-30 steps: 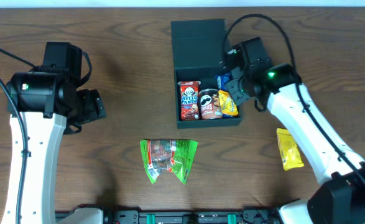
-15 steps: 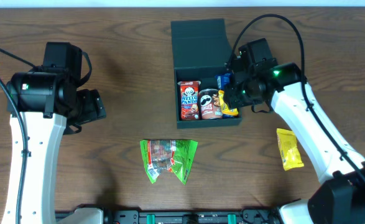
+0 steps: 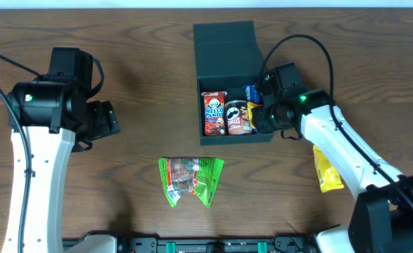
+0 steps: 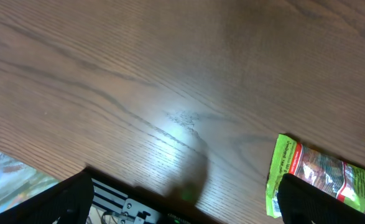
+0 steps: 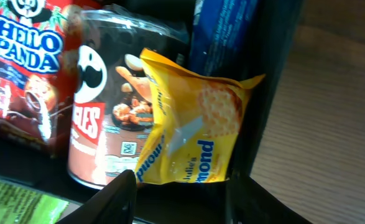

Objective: Pack container
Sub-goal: 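Push the yellow packet down between the can and blue bar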

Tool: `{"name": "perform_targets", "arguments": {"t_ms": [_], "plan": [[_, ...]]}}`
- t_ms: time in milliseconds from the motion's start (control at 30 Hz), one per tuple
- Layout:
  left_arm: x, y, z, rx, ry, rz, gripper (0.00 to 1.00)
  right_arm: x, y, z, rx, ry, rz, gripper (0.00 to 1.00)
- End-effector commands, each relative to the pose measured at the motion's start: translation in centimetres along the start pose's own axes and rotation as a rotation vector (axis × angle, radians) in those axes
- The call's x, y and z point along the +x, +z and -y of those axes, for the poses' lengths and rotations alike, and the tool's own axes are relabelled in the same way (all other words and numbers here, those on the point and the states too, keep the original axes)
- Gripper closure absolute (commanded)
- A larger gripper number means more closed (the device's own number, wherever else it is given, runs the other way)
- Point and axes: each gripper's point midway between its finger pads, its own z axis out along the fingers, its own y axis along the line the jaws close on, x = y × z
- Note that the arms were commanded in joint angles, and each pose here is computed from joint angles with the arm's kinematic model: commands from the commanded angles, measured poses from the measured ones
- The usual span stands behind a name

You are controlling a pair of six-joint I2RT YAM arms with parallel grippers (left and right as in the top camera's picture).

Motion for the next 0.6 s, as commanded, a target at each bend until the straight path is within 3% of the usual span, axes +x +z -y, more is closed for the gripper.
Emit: {"name": "perform_targets", "arguments": {"t_ms": [0, 567], "plan": [[0.0, 0.1, -0.4, -0.017, -0.007, -0.002, 0.05, 0.2, 0.1, 0.5, 0.026, -0.008, 0.001, 0.51], [0.0, 0.1, -0.4, -0.017, -0.007, -0.002, 0.05, -0.7, 1.4, 0.6, 0.02, -0.003, 0.071, 0.51]]}}
